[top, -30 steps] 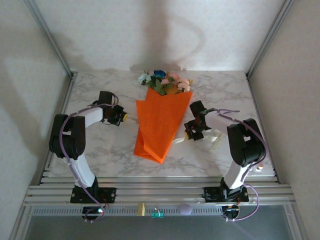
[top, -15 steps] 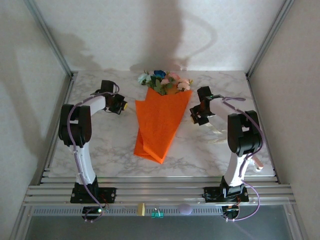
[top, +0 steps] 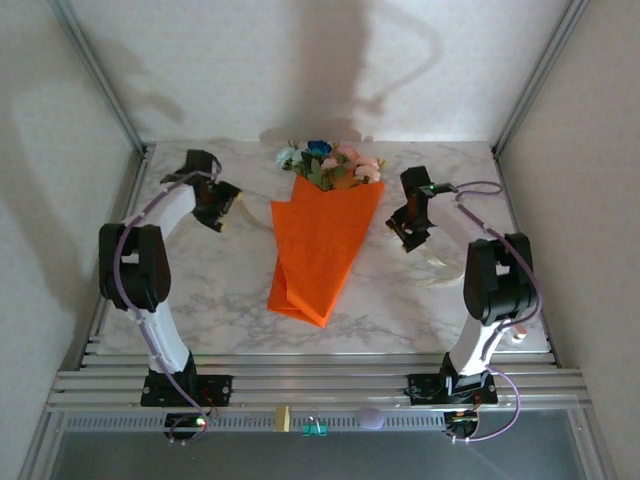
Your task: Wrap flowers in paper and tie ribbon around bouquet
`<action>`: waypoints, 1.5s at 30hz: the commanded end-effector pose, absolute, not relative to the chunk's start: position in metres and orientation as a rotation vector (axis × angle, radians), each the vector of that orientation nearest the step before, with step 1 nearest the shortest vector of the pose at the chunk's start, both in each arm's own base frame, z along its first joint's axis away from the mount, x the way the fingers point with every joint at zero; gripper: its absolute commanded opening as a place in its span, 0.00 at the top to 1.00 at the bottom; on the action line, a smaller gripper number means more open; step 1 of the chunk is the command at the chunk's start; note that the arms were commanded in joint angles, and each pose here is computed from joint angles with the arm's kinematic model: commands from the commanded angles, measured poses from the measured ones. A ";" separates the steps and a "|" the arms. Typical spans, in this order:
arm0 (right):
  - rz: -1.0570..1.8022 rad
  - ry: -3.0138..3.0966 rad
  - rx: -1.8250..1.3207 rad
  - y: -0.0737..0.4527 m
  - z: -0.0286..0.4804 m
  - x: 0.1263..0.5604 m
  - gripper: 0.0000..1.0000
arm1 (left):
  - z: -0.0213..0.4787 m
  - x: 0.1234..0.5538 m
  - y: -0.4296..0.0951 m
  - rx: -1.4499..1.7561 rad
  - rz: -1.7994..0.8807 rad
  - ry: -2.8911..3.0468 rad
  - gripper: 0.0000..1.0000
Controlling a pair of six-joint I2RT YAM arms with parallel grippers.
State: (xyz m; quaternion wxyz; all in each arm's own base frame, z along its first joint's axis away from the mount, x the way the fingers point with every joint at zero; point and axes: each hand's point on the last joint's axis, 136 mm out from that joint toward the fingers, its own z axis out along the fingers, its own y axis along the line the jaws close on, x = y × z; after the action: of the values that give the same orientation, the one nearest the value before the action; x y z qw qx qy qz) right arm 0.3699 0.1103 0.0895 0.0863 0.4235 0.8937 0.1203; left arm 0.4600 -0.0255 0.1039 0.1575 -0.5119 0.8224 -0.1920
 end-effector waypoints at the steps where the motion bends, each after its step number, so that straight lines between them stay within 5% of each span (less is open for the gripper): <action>1: 0.241 2.666 1.181 0.090 0.106 0.352 0.48 | 0.110 0.449 0.035 -1.573 -0.334 2.296 0.20; 14: 0.245 2.650 0.993 0.083 0.140 0.340 0.50 | 0.051 0.514 0.029 -1.924 -0.712 2.089 0.20; 22: 0.204 2.676 0.978 0.075 0.134 0.322 0.51 | 0.028 0.527 0.052 -2.047 -0.621 1.986 0.21; 25: 0.140 2.664 0.972 0.066 0.137 0.316 0.50 | 0.012 0.524 0.060 -2.116 -0.564 1.976 0.33; 32: 0.082 2.644 1.315 0.014 0.110 0.294 0.40 | 0.016 0.527 0.070 -2.102 -0.541 1.957 0.97; 45: 0.370 2.428 1.883 -0.002 0.050 0.330 0.44 | 0.180 0.503 0.065 -1.740 -0.776 1.778 1.00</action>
State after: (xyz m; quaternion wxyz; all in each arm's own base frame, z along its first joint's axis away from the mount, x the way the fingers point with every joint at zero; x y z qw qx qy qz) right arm 0.3156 -0.0052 0.0529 0.0249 0.5691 0.8171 0.0883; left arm 0.5038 0.0645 0.1291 0.2037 -0.6748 0.6630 -0.2521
